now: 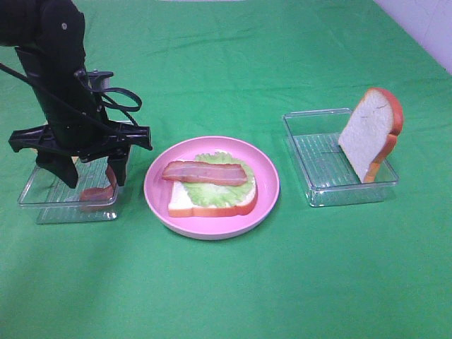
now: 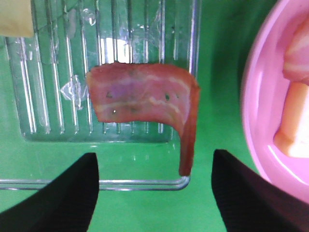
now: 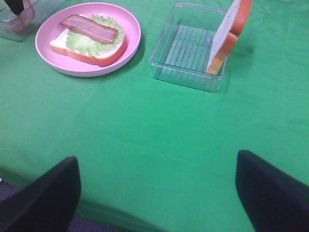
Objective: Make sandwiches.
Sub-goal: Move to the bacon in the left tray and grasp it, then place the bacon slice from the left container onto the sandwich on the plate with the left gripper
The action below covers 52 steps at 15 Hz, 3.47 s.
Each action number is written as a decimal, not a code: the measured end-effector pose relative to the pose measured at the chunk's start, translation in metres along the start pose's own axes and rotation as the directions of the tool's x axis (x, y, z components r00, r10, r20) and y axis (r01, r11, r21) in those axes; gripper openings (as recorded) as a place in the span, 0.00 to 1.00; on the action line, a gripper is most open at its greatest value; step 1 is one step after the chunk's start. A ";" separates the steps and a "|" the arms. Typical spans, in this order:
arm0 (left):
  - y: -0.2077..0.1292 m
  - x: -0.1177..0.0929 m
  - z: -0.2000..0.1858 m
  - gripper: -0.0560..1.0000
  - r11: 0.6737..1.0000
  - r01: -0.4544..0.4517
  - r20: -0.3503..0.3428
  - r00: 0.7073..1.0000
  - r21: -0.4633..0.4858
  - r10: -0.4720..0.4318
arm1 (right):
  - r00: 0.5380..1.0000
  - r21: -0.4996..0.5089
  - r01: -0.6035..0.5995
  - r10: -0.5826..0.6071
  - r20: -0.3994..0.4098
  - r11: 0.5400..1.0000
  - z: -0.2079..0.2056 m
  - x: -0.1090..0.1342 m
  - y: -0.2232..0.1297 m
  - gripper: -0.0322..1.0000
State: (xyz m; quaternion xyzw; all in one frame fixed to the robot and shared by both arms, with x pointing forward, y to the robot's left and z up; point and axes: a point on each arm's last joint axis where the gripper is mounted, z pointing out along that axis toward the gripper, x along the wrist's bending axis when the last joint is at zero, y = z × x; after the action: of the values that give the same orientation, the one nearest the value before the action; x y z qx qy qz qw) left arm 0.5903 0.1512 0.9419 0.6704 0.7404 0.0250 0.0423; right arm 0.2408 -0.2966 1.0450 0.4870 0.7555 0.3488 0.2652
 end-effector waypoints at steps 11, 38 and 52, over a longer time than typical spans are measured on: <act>0.001 -0.001 0.001 0.26 1.000 0.002 0.007 1.000 -0.007 -0.002 | 1.000 0.000 0.000 0.000 0.000 1.000 0.000 0.000 0.000 0.81; 0.036 -0.059 -0.119 0.08 0.966 -0.093 0.500 0.841 -0.242 0.207 | 1.000 0.000 0.000 0.000 0.000 1.000 0.000 0.000 0.000 0.81; 0.026 -0.114 -0.011 0.07 0.976 -0.217 0.664 0.732 0.017 0.151 | 1.000 0.000 0.000 0.000 0.000 1.000 0.000 0.000 0.000 0.81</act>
State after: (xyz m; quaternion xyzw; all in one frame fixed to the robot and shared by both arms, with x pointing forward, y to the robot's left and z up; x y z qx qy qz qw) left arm 0.6265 0.0410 0.9583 0.7072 0.6081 -0.2431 0.2663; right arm 0.2408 -0.2966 1.0450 0.4870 0.7555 0.3488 0.2652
